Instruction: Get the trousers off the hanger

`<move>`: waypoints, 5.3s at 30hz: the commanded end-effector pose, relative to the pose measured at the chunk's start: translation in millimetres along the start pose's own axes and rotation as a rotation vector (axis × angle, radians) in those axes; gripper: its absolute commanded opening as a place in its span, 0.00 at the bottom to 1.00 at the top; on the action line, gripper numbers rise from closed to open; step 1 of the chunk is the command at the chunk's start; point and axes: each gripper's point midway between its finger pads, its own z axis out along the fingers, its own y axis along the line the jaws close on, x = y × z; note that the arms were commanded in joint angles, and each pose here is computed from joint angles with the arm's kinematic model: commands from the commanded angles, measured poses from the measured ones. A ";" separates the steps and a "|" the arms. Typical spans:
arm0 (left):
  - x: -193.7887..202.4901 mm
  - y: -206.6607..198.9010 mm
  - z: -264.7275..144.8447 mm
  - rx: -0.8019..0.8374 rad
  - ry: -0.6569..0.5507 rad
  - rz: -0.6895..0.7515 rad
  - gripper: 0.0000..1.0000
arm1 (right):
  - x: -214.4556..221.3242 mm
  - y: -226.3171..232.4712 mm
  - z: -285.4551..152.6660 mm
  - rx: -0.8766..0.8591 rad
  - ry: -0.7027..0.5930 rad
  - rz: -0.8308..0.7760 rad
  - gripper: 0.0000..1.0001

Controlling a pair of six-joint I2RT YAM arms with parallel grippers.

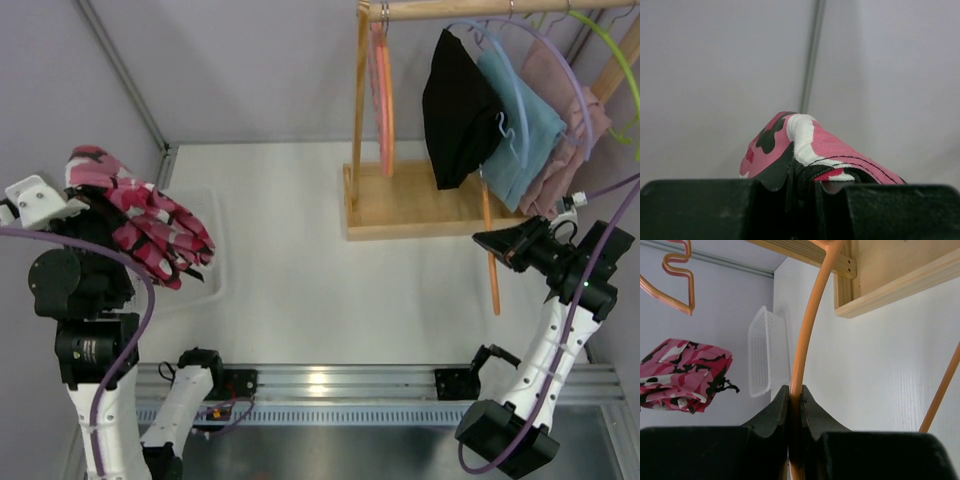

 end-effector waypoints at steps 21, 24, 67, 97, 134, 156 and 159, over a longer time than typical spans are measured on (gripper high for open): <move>-3.9 127.0 -75.6 -0.627 -0.076 0.136 0.00 | -23.3 18.3 -3.2 -0.035 -0.045 -0.112 0.00; 9.3 126.1 -66.2 -0.624 -0.048 0.112 0.00 | -23.6 15.3 -2.5 -0.026 -0.048 -0.107 0.00; 429.6 54.0 119.8 -0.419 0.921 0.199 0.11 | 12.3 122.8 -55.7 -0.113 -0.099 -0.588 0.00; 185.7 -14.2 85.4 -0.046 0.446 -0.024 0.98 | 118.2 59.0 -45.2 -0.163 0.261 -0.078 0.00; 155.8 -32.7 85.5 0.016 0.395 -0.132 0.98 | -46.2 270.3 -31.2 -0.566 -0.041 -0.240 0.00; 147.4 -27.4 79.9 -0.001 0.370 -0.130 0.98 | -114.5 298.8 91.7 -0.500 -0.121 -0.166 0.00; 147.5 -27.1 79.6 -0.003 0.370 -0.131 0.98 | -113.7 299.4 102.3 -0.506 -0.110 -0.159 0.00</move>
